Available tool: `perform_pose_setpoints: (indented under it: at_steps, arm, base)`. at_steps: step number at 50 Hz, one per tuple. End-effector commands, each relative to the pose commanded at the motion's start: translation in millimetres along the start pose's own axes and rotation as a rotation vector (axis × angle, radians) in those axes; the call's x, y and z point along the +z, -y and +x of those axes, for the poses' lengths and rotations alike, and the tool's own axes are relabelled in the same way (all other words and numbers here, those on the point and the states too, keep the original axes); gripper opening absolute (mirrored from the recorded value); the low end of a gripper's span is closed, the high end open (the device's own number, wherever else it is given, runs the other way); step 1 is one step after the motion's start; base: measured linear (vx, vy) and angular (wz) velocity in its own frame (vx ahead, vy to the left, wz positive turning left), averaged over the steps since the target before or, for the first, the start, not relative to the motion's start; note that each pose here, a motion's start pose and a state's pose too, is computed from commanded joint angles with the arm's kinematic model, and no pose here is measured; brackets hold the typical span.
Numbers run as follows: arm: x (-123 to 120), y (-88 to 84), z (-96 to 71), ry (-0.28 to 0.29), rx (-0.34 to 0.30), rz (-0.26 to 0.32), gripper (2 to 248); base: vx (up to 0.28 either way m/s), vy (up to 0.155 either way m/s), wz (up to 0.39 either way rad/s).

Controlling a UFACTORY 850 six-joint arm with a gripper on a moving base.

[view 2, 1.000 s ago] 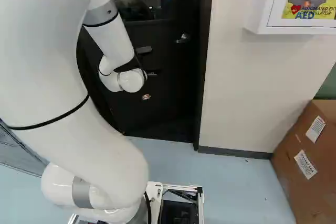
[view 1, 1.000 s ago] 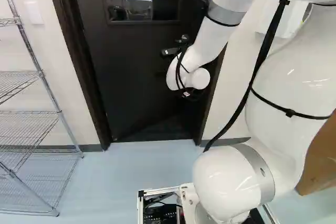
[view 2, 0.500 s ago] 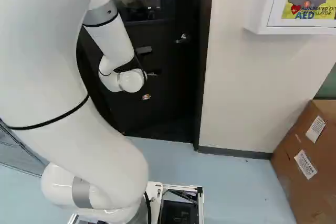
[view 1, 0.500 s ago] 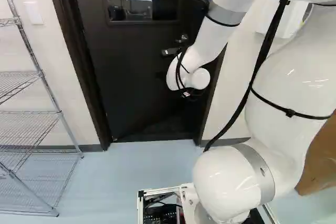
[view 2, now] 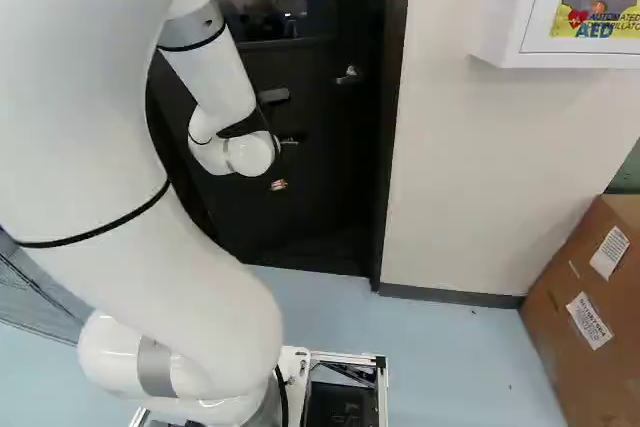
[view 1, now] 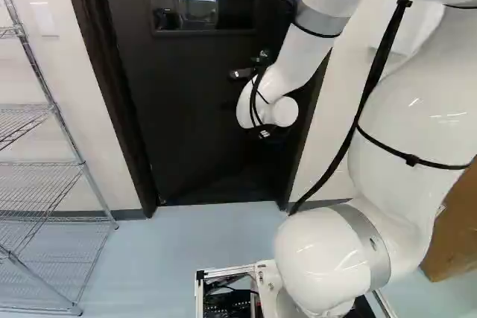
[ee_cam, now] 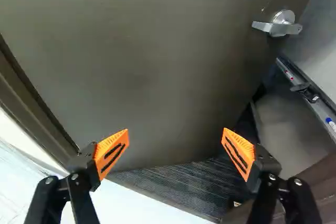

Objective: Open the door and move inside

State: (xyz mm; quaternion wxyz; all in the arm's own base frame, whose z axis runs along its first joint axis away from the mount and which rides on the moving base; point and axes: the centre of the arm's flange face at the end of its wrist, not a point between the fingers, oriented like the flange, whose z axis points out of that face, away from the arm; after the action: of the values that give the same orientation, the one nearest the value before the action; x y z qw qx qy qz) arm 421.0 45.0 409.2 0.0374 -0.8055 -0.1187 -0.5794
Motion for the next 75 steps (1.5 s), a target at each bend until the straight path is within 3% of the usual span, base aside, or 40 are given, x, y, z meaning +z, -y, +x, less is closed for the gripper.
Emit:
perform_pose_setpoints:
  at_steps: [35, 75]
  arm:
    - [0.0, 0.0, 0.0, 0.0, 0.0, 0.0, 247]
    - [0.0, 0.0, 0.0, 0.0, 0.0, 0.0, 247]
  base:
    - [0.069, 0.049, -0.011]
    - [0.148, 0.067, -0.019]
